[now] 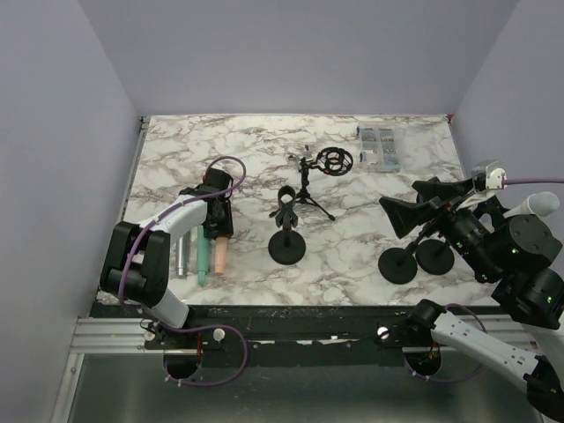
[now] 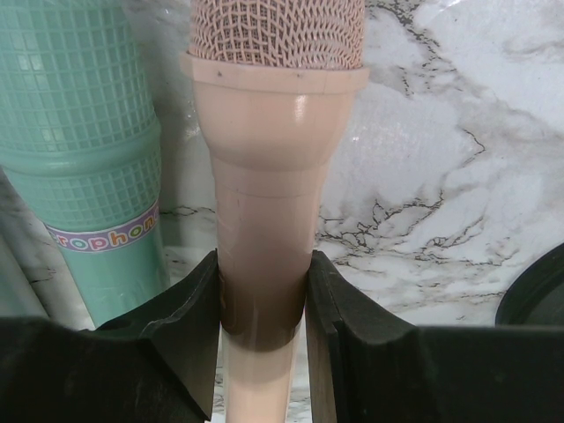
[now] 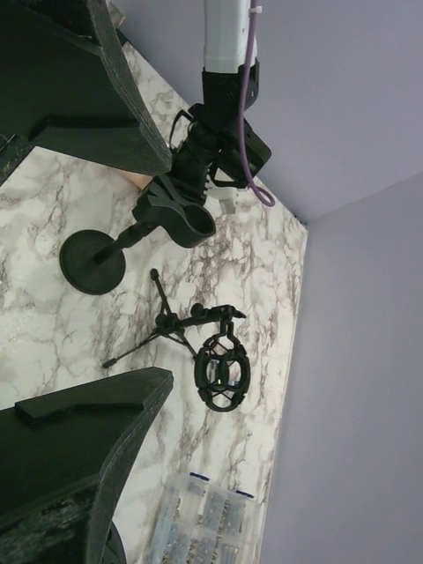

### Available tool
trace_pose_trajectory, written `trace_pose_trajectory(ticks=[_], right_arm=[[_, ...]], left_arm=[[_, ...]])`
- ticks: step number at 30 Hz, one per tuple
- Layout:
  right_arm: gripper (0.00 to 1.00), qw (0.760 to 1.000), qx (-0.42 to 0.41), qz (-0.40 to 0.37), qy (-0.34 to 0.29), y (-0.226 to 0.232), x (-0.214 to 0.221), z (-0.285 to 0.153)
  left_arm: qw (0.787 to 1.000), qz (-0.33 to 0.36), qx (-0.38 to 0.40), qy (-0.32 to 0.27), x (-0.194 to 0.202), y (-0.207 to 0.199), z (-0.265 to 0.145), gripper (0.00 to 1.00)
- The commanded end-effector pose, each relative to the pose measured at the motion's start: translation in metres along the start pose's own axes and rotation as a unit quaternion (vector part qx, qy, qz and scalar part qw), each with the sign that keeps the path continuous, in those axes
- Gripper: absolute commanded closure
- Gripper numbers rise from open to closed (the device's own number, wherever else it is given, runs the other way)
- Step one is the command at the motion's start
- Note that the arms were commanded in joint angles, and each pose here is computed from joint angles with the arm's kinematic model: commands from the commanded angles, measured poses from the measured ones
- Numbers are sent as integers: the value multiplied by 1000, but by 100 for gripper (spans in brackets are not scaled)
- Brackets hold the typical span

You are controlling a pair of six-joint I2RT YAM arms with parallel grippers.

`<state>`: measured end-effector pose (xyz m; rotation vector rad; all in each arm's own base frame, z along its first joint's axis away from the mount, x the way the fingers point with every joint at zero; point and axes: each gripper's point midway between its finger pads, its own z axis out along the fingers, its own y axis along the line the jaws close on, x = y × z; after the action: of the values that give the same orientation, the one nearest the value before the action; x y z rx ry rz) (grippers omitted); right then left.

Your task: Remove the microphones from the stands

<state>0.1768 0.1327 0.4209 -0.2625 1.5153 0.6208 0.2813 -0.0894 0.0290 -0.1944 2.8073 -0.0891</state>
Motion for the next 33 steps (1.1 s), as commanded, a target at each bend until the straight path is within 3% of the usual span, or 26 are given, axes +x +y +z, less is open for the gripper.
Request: trace_pose_trajectory(ticks=[1, 7, 17, 22, 27, 33], right_arm=[[0, 1000, 13, 4, 3, -4, -2, -3], [0, 1000, 13, 9, 7, -4, -2, -6], [0, 999, 32, 9, 24, -11, 4, -9], [0, 998, 49, 5, 44, -17, 14, -8], [0, 996, 57, 4, 66, -18, 25, -3], [0, 991, 71, 22, 112, -19, 53, 8]], left_arm=[[1000, 2, 1, 0, -2, 0, -6, 61], [1000, 2, 5, -3, -3, -2, -8, 52], [999, 0, 27, -24, -10, -9, -19, 49], [996, -9, 76, -50, -17, -24, -36, 48], [986, -22, 132, -96, -37, -44, -78, 48], [961, 1, 184, -206, -85, -60, -174, 44]])
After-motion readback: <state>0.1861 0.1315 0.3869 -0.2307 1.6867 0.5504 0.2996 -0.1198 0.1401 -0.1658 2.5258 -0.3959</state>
